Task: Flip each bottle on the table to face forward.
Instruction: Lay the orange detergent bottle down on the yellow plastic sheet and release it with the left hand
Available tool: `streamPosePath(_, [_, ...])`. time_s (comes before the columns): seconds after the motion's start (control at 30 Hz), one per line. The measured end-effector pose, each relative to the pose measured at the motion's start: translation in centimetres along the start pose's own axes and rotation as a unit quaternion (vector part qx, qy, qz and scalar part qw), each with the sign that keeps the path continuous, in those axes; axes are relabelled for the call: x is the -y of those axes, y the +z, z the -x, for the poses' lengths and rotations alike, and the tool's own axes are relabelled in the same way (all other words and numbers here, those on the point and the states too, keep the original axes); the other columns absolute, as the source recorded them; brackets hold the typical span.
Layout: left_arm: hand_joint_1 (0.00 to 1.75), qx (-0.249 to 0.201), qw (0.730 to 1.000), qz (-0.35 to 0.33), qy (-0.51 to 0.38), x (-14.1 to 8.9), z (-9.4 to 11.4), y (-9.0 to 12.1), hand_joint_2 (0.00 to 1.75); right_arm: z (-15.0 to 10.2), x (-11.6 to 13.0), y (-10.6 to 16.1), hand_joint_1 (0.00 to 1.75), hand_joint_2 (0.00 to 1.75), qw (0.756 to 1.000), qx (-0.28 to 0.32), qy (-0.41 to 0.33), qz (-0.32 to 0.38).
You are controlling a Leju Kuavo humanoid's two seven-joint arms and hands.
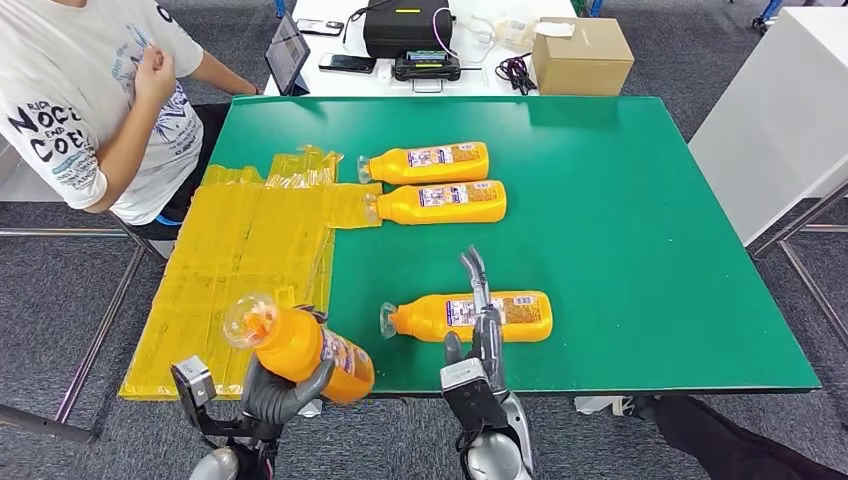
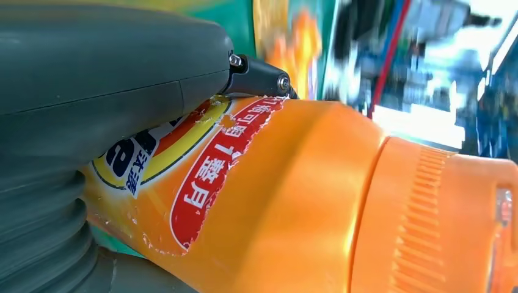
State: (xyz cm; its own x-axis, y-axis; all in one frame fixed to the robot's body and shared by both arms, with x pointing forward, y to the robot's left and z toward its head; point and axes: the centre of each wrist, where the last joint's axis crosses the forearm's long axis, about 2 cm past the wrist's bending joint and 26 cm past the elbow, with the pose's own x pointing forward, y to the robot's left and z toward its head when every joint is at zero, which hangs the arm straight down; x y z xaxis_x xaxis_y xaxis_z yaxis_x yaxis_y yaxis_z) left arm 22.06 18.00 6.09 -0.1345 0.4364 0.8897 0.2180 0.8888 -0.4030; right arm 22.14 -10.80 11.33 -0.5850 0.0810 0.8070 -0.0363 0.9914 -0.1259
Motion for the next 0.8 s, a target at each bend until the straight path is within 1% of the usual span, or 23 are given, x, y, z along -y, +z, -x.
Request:
streamPosePath(0.1, [1.75,0.01,0.999,-0.031,-0.033,0.0,-0.2,-0.5,1.75,-0.1,0.2,-0.1,0.0,0.0,1.0,0.002,0.005,0.02])
streamPosePath(0.17, [1.75,0.022,0.996,-0.05,-0.07,0.1,-0.3,-0.9,1.75,-0.1,0.3,-0.1,0.0,0.0,1.0,0.005,0.003,0.029])
streamPosePath(0.23, [1.75,0.04,0.989,-0.069,-0.123,0.0,-0.6,-1.4,1.75,-0.3,0.5,-0.2,0.0,0.0,0.999,0.011,0.0,0.036])
streamPosePath(0.3, [1.75,0.071,0.973,-0.09,-0.201,-0.1,-1.1,-2.3,1.75,-0.6,0.6,-0.5,0.0,0.0,0.999,0.021,-0.004,0.043])
streamPosePath(0.33, [1.75,0.09,0.96,-0.099,-0.245,-0.2,-1.5,-2.9,1.75,-0.9,0.6,-0.7,0.0,0.0,0.998,0.027,-0.006,0.049])
streamPosePath(0.4, [1.75,0.132,0.926,-0.114,-0.336,-0.3,-2.5,-4.3,1.75,-1.5,0.8,-1.3,0.0,0.0,0.997,0.044,-0.009,0.069])
streamPosePath(0.5, [1.75,0.197,0.86,-0.131,-0.452,-0.6,-4.2,-6.8,1.75,-2.9,0.8,-2.6,0.0,0.0,0.992,0.076,-0.012,0.099])
streamPosePath(0.6, [1.75,0.251,0.796,-0.131,-0.535,-1.1,-5.7,-9.0,1.75,-3.8,0.5,-3.4,0.0,0.0,0.99,0.099,-0.025,0.098])
streamPosePath(0.67, [1.75,0.269,0.759,-0.116,-0.581,-1.5,-6.4,-10.0,1.75,-4.1,0.3,-3.7,0.0,0.0,0.99,0.105,-0.036,0.092])
streamPosePath(0.8, [1.75,0.275,0.721,-0.097,-0.629,-2.1,-6.9,-10.9,1.75,-4.3,0.1,-4.1,0.0,0.0,0.989,0.111,-0.048,0.085])
